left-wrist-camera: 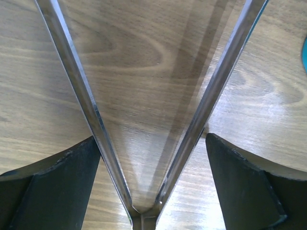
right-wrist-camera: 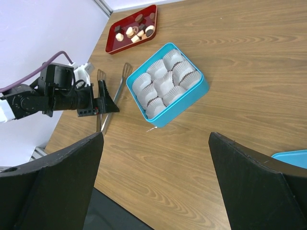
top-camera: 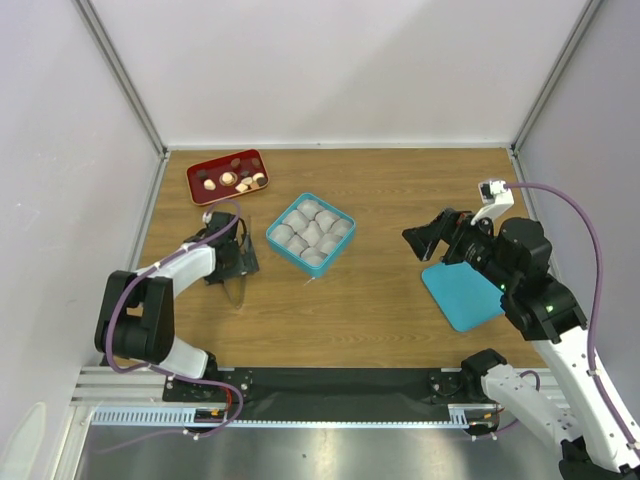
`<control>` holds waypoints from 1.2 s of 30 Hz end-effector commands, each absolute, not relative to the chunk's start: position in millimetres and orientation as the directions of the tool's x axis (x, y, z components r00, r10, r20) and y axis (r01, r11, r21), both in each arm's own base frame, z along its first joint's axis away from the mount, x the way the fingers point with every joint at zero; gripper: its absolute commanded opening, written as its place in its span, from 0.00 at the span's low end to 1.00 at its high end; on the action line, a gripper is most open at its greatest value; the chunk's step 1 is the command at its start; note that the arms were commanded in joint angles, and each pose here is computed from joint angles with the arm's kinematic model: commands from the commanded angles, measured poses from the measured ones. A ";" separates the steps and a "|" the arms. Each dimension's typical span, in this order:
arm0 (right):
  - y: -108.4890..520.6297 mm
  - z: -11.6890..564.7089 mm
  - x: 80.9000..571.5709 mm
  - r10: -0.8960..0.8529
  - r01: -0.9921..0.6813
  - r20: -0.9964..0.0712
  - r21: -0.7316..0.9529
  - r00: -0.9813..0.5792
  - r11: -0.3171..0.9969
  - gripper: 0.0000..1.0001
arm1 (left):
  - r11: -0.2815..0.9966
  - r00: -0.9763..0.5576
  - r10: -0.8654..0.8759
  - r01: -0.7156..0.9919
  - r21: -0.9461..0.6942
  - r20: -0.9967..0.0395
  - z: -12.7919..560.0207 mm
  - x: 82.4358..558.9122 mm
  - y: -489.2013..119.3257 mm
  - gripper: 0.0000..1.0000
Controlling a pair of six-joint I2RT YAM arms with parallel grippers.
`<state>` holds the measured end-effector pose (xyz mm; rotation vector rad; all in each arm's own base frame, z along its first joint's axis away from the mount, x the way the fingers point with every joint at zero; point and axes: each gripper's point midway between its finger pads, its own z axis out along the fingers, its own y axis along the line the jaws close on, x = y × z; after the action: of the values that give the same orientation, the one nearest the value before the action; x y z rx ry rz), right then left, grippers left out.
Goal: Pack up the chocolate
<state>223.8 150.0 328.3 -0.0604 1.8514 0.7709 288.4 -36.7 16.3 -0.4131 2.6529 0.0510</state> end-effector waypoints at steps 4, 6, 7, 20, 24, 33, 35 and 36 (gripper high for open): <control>150.6 336.0 220.4 0.296 -0.420 -0.872 0.455 -0.391 0.785 1.00 | 0.953 -0.844 -0.264 -0.302 0.007 -0.468 15.1 298.0 -26.2 0.99; 149.5 336.8 219.7 0.298 -0.419 -0.874 0.452 -0.384 0.787 1.00 | 0.954 -0.848 -0.265 -0.300 0.003 -0.459 13.3 299.3 -27.0 0.98; 148.4 336.0 220.1 0.297 -0.414 -0.875 0.450 -0.383 0.791 1.00 | 0.955 -0.848 -0.264 -0.297 0.000 -0.460 12.5 300.1 -27.4 0.98; 150.3 332.9 222.8 0.297 -0.412 -0.872 0.453 -0.389 0.791 1.00 | 0.963 -0.875 -0.254 -0.269 -0.022 -0.413 3.8 298.6 -33.2 0.75; 151.3 334.9 222.5 0.307 -0.412 -0.867 0.465 -0.393 0.784 1.00 | 0.967 -0.859 -0.238 -0.253 -0.027 -0.453 35.2 305.4 -37.9 0.69; 157.4 340.0 219.4 0.329 -0.429 -0.852 0.496 -0.406 0.755 1.00 | 0.983 -0.879 -0.182 -0.171 -0.065 -0.442 102.5 297.8 -52.0 0.69; 157.5 339.3 219.3 0.330 -0.426 -0.850 0.499 -0.411 0.755 1.00 | 0.986 -0.881 -0.164 -0.150 -0.067 -0.444 109.8 294.9 -52.9 0.68; 156.9 339.3 218.7 0.330 -0.424 -0.850 0.499 -0.412 0.756 1.00 | 0.987 -0.877 -0.159 -0.143 -0.071 -0.453 117.4 293.1 -52.9 0.67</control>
<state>220.4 153.0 327.6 -0.0671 1.8544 0.7919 306.1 -47.5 94.3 -0.2884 2.6431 -0.0079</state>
